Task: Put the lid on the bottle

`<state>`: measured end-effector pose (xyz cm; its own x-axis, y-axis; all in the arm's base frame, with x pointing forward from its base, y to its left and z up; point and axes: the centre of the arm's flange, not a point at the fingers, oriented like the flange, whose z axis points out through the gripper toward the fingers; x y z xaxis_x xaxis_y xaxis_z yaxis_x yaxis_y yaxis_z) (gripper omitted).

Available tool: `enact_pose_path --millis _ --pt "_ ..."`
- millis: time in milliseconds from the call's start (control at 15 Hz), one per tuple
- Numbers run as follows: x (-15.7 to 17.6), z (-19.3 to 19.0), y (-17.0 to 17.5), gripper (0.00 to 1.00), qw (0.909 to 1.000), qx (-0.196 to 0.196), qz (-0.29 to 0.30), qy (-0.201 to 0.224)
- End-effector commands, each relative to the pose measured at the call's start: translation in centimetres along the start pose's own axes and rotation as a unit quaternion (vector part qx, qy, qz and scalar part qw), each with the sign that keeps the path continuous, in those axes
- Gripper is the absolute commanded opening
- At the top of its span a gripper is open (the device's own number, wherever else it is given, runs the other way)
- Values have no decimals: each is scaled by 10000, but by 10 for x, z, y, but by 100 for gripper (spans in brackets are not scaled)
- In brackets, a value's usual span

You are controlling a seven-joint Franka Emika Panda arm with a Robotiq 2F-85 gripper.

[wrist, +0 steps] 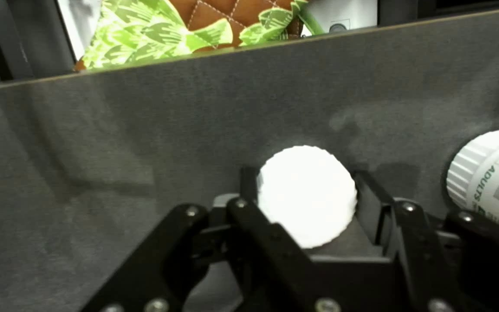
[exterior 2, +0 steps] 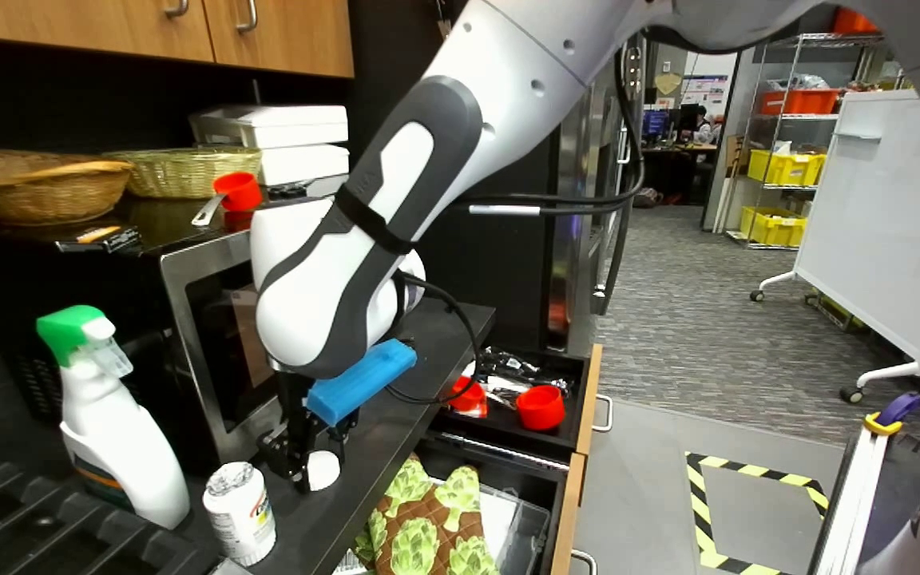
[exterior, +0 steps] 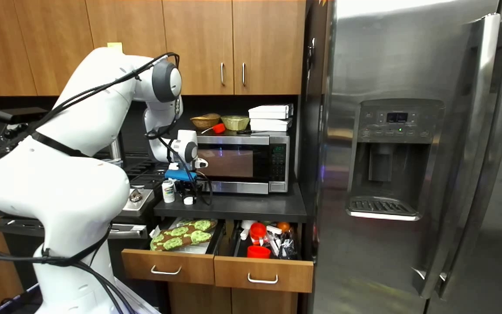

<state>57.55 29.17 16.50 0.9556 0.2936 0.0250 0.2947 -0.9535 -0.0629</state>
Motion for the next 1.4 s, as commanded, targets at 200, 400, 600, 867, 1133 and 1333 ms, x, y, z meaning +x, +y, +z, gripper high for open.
enact_pose_path --millis 200,400,600,867,1133,1333 --pt "2 -7 -8 31 9999 -85 -100 -15" --pt "2 -16 -13 31 9998 -155 -135 15" --pt "2 -26 -12 31 9995 -273 -129 23" --pt "-3 -43 1 31 9992 -388 -26 -22" --pt "-4 -59 4 31 9990 -428 51 -64" --pt "-4 -71 -3 31 9991 -421 -3 -22"
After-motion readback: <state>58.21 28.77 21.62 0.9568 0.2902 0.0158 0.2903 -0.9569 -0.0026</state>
